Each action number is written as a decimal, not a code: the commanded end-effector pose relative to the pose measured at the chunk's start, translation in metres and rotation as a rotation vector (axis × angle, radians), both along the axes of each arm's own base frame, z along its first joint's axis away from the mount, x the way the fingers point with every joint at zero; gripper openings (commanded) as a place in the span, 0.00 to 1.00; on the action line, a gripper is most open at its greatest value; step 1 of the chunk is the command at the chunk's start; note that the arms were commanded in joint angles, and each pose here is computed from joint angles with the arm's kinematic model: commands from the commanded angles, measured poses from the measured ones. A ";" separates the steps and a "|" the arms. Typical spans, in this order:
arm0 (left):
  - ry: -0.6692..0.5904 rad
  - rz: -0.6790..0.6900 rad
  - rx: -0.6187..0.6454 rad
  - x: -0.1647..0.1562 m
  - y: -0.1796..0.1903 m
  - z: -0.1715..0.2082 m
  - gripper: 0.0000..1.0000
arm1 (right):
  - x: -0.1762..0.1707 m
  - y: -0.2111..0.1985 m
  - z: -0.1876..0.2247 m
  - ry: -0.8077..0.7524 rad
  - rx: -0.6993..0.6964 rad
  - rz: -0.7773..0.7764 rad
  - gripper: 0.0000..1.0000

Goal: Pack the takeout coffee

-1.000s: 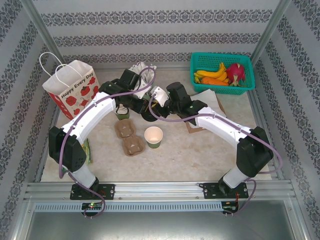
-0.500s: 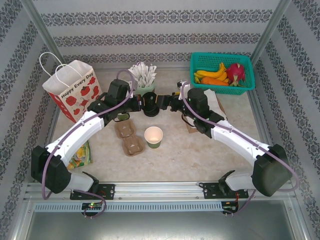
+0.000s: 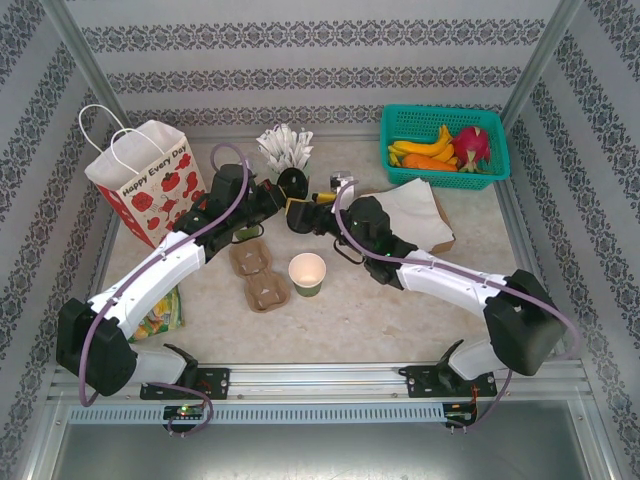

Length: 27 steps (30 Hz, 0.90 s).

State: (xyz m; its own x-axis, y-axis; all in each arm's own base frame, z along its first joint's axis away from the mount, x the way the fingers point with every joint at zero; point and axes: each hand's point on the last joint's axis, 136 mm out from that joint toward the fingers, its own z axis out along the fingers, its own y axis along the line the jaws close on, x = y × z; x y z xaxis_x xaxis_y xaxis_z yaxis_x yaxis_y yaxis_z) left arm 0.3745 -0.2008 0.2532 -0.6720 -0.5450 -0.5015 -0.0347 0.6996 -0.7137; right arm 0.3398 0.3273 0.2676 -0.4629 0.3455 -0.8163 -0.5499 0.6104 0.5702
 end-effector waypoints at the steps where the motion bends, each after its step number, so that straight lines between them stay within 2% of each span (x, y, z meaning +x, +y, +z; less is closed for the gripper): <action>1: -0.059 0.027 -0.074 0.006 0.001 0.024 0.00 | 0.014 -0.001 0.030 -0.081 0.066 -0.067 0.81; 7: -0.057 0.027 -0.075 0.005 0.000 0.024 0.00 | 0.015 0.011 0.029 -0.101 0.058 -0.036 0.64; 21: -0.070 -0.006 -0.101 0.006 -0.009 0.023 0.00 | 0.023 0.019 0.029 -0.113 0.055 -0.049 0.41; 27: -0.080 -0.021 -0.109 0.005 -0.011 0.024 0.00 | 0.025 0.013 0.033 -0.155 0.010 -0.082 0.27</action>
State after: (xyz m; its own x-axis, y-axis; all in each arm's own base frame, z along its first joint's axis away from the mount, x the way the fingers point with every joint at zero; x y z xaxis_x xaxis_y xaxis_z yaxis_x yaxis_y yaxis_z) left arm 0.3800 -0.2060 0.2650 -0.6496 -0.5832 -0.4878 -0.0137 0.6505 -0.7594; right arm 0.3621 0.3419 0.2818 -0.3694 0.3764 -0.8496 -0.5667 0.6334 0.5270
